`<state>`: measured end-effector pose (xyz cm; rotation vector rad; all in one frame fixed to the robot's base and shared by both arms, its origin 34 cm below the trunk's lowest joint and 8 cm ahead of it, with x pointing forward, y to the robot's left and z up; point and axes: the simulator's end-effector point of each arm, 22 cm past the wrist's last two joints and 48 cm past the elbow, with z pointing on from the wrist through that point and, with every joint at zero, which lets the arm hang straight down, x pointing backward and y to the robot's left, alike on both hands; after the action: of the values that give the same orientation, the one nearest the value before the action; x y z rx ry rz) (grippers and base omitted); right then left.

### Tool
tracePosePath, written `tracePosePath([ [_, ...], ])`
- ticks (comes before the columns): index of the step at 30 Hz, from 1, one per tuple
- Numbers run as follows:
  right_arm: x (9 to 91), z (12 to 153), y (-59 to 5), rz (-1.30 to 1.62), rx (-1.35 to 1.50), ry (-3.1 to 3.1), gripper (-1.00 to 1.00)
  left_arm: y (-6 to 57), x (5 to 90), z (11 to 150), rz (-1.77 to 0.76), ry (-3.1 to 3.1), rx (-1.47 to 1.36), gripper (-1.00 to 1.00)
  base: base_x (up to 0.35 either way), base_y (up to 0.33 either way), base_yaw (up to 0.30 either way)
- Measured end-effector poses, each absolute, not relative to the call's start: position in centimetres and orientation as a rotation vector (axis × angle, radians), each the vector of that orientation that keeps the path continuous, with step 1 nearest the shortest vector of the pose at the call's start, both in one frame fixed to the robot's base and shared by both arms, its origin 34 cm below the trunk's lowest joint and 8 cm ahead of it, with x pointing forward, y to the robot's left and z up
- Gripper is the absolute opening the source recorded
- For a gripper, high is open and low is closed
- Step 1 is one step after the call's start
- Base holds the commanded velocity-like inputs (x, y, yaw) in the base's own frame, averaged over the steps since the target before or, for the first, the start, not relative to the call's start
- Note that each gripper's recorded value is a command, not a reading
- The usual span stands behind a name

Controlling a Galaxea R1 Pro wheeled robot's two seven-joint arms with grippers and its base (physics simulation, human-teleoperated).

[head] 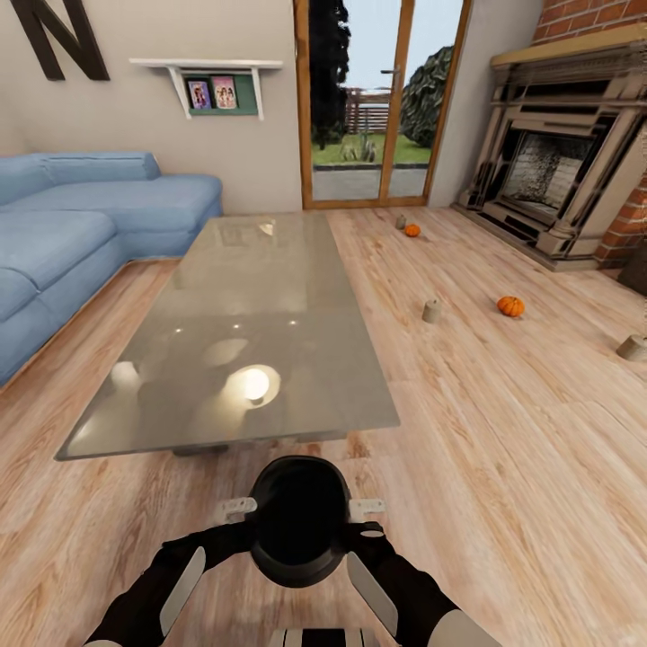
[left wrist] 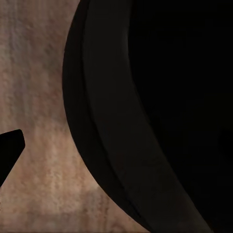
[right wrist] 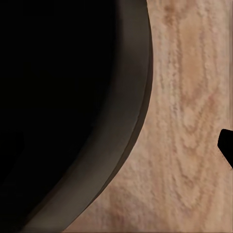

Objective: Place each of the two pumpkins and all three candles from the living room inside a cabinet in the living room (use any cabinet), then make sure every cabinet is closed, and position the cauldron so it is next to a table in the living room.

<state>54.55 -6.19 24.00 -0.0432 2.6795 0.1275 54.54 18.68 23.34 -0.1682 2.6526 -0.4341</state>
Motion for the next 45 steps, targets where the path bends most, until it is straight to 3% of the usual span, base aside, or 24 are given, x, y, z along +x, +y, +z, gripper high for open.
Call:
tracePosePath([
  [45, 58.5, 33.3, -6.3, 0.116, -0.05, 2.499, 1.0, 18.2, 58.5, 33.4, -0.449, 2.516, -0.112, 1.0, -0.048, 0.005, 0.0],
])
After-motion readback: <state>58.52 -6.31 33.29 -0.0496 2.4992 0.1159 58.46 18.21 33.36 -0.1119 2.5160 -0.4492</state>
